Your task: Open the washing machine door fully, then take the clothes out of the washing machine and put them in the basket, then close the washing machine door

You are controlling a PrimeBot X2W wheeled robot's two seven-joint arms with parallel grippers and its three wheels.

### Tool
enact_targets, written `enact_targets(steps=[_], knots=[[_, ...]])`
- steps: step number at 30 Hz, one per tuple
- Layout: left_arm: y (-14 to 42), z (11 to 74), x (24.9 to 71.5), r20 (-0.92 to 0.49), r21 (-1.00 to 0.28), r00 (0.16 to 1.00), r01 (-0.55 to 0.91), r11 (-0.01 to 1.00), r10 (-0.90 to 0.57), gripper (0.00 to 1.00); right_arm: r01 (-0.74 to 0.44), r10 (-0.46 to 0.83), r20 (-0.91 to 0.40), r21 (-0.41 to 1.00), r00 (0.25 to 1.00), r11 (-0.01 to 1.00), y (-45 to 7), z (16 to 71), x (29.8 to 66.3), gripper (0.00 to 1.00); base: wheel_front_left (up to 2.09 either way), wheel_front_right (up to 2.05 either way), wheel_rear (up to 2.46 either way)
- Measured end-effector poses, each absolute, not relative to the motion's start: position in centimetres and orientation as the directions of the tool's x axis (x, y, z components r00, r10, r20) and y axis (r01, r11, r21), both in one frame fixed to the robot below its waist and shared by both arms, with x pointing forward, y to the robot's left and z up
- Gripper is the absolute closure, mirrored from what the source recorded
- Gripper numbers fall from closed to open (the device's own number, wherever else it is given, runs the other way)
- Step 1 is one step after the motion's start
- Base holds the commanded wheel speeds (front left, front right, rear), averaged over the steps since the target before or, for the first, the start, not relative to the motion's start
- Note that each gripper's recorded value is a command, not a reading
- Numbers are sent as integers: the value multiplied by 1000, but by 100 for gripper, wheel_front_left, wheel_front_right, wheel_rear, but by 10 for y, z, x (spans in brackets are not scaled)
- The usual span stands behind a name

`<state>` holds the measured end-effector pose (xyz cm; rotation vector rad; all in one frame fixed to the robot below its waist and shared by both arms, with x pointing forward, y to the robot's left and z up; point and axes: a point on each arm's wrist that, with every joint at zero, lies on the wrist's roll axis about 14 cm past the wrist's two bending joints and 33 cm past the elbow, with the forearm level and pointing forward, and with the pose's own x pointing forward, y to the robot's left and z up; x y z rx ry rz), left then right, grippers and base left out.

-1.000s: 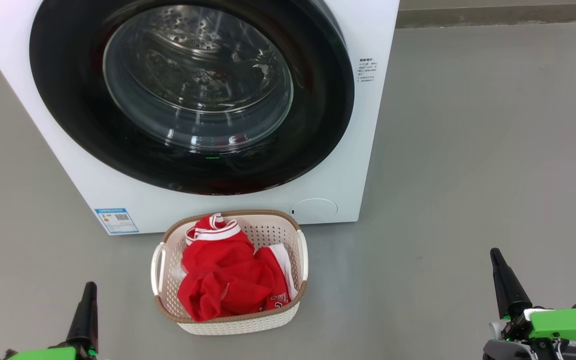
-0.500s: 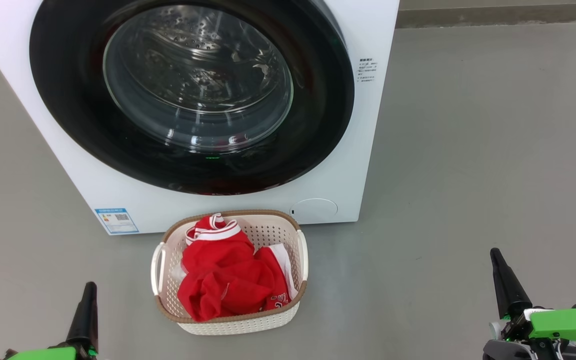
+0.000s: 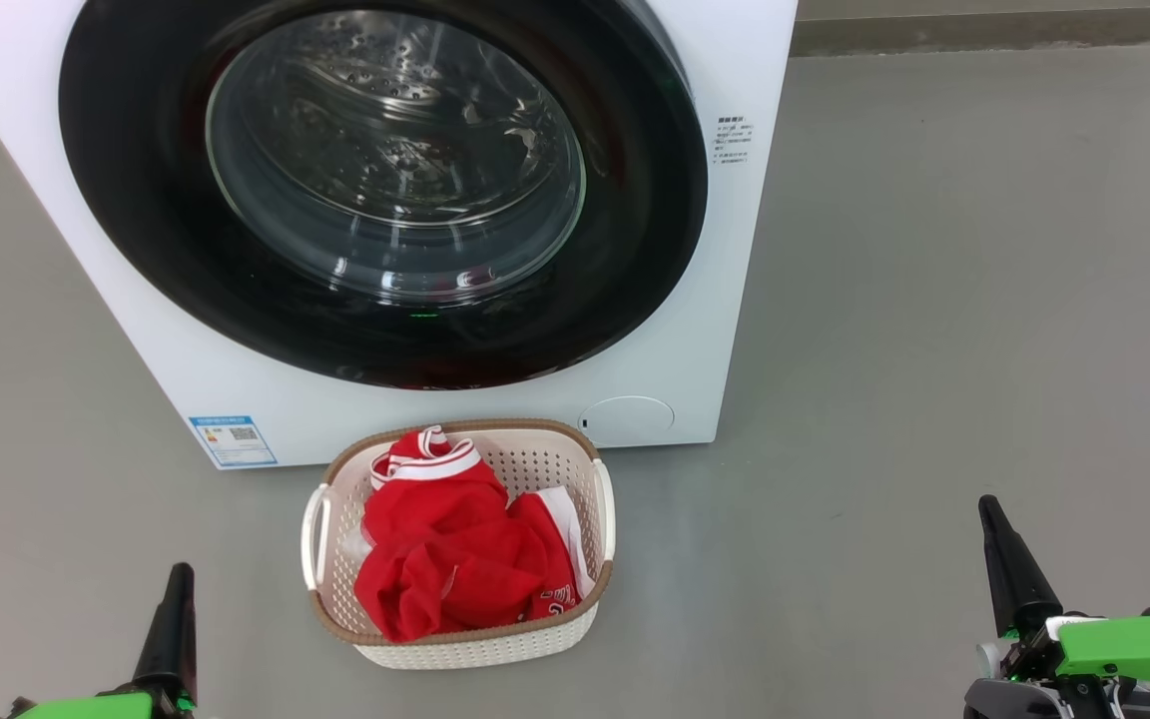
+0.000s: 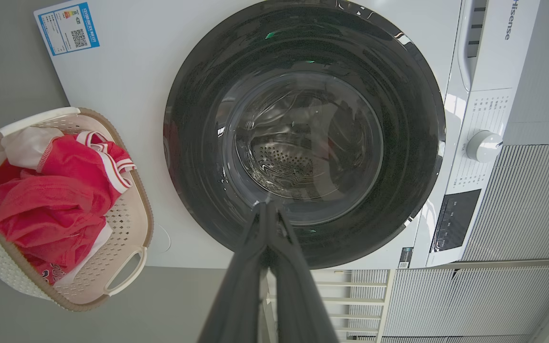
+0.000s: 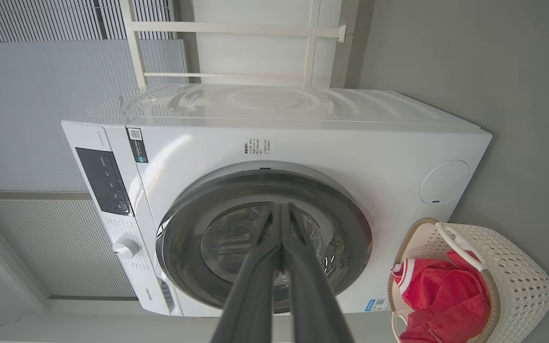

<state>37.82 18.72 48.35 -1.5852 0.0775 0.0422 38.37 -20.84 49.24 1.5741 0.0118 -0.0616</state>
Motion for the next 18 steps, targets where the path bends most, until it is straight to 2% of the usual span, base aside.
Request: enact_targets(steps=[18], knots=[[187, 484, 378, -76, -997, 997, -76, -14, -23, 100, 47, -32, -47, 999, 998, -5, -208, 492, 384, 100, 0, 0, 0]])
